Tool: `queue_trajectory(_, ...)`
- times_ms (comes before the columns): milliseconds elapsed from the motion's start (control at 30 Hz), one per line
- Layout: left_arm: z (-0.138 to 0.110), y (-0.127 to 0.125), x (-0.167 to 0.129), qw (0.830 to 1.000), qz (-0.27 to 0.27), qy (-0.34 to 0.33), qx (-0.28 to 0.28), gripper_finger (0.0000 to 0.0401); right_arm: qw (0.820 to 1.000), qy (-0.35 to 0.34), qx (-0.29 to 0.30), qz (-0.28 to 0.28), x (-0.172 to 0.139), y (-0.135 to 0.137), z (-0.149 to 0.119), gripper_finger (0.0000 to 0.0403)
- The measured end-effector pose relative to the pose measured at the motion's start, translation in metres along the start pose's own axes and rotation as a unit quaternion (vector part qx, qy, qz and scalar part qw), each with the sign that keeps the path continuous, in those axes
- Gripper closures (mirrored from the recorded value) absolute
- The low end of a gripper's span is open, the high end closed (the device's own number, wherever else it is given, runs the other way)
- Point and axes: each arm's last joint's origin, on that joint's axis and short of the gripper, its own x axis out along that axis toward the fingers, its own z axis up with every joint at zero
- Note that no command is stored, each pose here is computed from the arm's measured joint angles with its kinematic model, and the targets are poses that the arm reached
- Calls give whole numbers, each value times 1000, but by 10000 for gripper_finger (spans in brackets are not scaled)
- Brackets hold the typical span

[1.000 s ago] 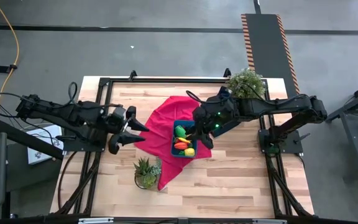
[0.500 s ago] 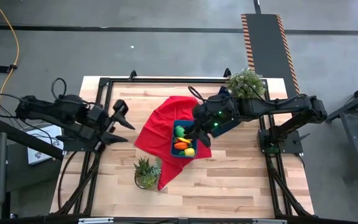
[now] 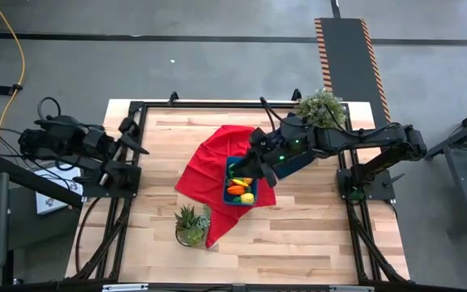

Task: Pick and placing Produce into tupperware
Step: Return to Home Position

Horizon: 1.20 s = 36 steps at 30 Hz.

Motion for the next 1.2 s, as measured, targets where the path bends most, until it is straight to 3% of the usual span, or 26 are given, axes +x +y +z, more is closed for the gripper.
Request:
queue_trajectory(167,6,-1,-16,999,-5,-28,18,208,999,6,35,-3,0,-1,-1,289)
queue_trajectory(400,6,-3,-20,998,-25,-37,36,208,999,1,29,12,2,6,-2,289)
queue_trajectory(600,-14,-4,-7,993,-58,-88,43,208,999,2,29,14,3,8,-4,289)
queue_trajectory(833,-38,-3,1,994,-58,-88,39,208,999,2,43,14,3,8,-4,289)
queue_trajectory(1200,-64,-4,-22,988,-63,-129,49,208,998,7,54,18,4,11,-6,289)
